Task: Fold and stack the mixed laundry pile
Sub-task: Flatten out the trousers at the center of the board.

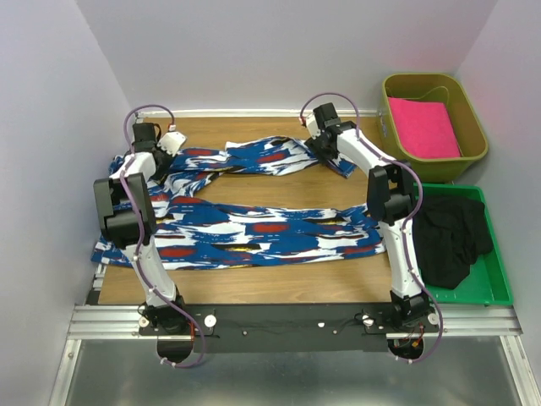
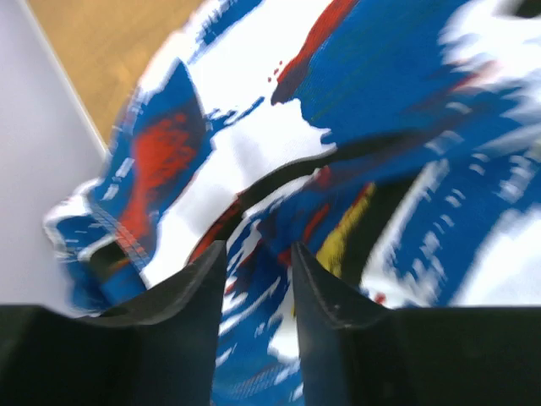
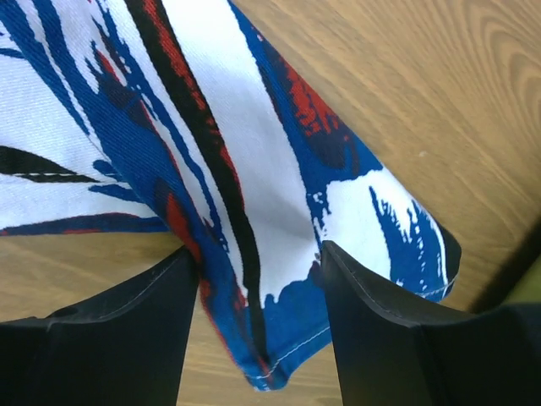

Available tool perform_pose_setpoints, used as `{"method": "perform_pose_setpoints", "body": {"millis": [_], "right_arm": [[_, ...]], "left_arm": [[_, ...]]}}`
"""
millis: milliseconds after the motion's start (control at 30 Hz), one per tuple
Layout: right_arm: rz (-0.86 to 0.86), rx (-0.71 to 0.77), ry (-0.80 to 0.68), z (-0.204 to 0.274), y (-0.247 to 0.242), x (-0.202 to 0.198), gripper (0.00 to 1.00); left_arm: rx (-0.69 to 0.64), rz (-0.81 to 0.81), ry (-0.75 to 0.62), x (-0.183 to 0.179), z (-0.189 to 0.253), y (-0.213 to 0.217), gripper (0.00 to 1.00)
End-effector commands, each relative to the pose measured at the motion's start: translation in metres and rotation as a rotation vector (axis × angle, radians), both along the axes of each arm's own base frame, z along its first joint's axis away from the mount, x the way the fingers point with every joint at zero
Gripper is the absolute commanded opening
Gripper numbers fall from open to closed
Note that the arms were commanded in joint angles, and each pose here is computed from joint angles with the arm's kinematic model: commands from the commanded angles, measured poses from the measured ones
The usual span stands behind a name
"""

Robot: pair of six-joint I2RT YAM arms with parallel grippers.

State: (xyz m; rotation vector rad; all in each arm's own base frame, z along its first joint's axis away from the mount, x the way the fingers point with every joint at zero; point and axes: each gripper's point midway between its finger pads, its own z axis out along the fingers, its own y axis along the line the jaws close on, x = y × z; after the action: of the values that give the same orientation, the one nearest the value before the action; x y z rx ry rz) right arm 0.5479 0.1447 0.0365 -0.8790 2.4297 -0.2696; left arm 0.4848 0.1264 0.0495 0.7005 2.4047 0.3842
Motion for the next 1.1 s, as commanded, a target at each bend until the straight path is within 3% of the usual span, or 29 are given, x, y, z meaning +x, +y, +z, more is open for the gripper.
{"method": "perform_pose_setpoints", "body": {"millis": [0, 100, 133, 167, 233, 267, 300, 433, 600, 767, 1000, 1067], "right_arm": [[-0.035, -0.107, 0.012, -0.021, -0.025, 0.001, 0.67], [-0.033, -0.129, 0.026, -0.028, -0.029, 0.002, 0.67], [-0.031, -0.136, 0.027, -0.032, -0.030, 0.004, 0.63], [-0.039, -0.144, 0.023, -0.033, -0.034, 0.005, 0.48], [-0.050, -0.149, 0.014, -0.031, -0.038, 0.009, 0.30], [-0.057, -0.147, 0.003, -0.024, -0.040, 0.010, 0.06], [-0.063, -0.142, -0.004, -0.019, -0.041, 0.010, 0.01], [-0.067, -0.094, -0.085, 0.035, -0.043, 0.005, 0.01], [-0.052, -0.056, -0.164, 0.093, -0.047, -0.005, 0.01], [-0.049, -0.060, -0.147, 0.105, -0.049, -0.007, 0.01], [-0.061, -0.094, -0.169, 0.126, -0.066, -0.005, 0.01], [-0.067, -0.105, -0.165, 0.129, -0.074, -0.006, 0.01]], "left_arm": [[-0.039, -0.205, -0.087, 0.001, 0.048, -0.074, 0.48], [-0.081, -0.261, -0.072, 0.002, 0.041, -0.108, 0.52], [-0.096, -0.268, -0.071, 0.004, 0.040, -0.114, 0.53], [-0.103, -0.271, -0.069, 0.008, 0.037, -0.118, 0.54], [-0.115, -0.269, -0.066, 0.012, 0.034, -0.125, 0.54], [-0.117, -0.268, -0.066, 0.016, 0.033, -0.125, 0.55], [-0.122, -0.261, -0.069, 0.018, 0.033, -0.125, 0.56], [-0.124, -0.267, -0.071, 0.018, 0.034, -0.125, 0.56], [-0.178, -0.390, -0.065, -0.022, 0.035, -0.146, 0.53], [-0.199, -0.414, -0.056, -0.026, 0.026, -0.162, 0.40], [-0.141, -0.378, -0.004, -0.008, -0.004, -0.161, 0.33], [-0.107, -0.379, 0.060, -0.019, -0.018, -0.154, 0.24]]}}
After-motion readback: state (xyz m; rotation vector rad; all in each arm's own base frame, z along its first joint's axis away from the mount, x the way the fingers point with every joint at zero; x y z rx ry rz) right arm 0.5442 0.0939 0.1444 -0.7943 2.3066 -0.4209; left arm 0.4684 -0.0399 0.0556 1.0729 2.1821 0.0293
